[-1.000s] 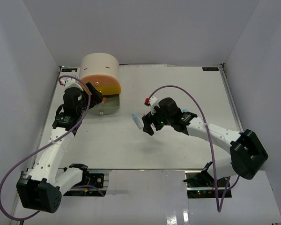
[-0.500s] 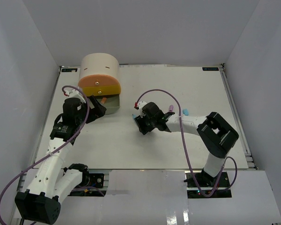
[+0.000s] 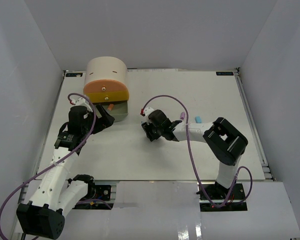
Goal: Sort the stationery into containers
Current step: Pick up the pen from the center of the board.
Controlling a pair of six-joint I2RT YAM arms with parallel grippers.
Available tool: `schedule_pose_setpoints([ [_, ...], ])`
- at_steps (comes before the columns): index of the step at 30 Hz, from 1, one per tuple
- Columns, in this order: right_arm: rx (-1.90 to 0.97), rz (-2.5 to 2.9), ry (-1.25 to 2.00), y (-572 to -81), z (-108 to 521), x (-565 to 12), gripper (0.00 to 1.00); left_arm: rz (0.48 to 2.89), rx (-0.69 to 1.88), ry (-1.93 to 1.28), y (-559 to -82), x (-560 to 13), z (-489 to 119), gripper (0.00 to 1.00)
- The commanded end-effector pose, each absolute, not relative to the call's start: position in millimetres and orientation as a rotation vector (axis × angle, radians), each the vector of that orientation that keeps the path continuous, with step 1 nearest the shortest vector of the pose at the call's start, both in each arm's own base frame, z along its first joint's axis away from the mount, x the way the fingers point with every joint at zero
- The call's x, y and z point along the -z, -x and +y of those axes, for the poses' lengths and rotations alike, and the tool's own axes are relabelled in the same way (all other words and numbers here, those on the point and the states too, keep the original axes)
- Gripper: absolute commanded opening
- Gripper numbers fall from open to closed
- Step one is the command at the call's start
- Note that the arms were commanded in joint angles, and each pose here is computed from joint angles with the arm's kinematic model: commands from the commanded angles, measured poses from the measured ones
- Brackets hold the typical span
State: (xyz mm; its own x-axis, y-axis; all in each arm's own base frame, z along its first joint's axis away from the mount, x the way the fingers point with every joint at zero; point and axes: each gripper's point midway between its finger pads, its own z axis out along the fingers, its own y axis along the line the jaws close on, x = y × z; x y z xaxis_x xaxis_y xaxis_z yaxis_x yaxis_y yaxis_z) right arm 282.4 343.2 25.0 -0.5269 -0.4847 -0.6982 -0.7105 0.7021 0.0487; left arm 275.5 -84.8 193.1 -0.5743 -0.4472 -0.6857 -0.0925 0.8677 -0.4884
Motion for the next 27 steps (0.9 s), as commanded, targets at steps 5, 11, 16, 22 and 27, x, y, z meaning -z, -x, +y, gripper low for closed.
schedule_pose_setpoints([
  [5, -0.417, 2.249, 0.887, -279, 340, -19, 0.48, 2.148, 0.556, 0.391, -275, -195, -90, 0.98],
  [11, -0.414, 2.264, 0.889, -274, 335, -17, 0.45, 2.153, 0.571, 0.389, -275, -196, -93, 0.98],
  [16, -0.414, 2.268, 0.897, -271, 334, -14, 0.33, 2.150, 0.585, 0.388, -276, -197, -94, 0.98],
  [22, -0.468, 2.228, 0.872, -268, 337, -32, 0.11, 2.154, 0.687, 0.405, -274, -198, -107, 0.98],
  [27, -0.550, 2.107, 0.773, -268, 341, -84, 0.08, 2.118, 0.932, 0.386, -271, -204, -139, 0.98],
])
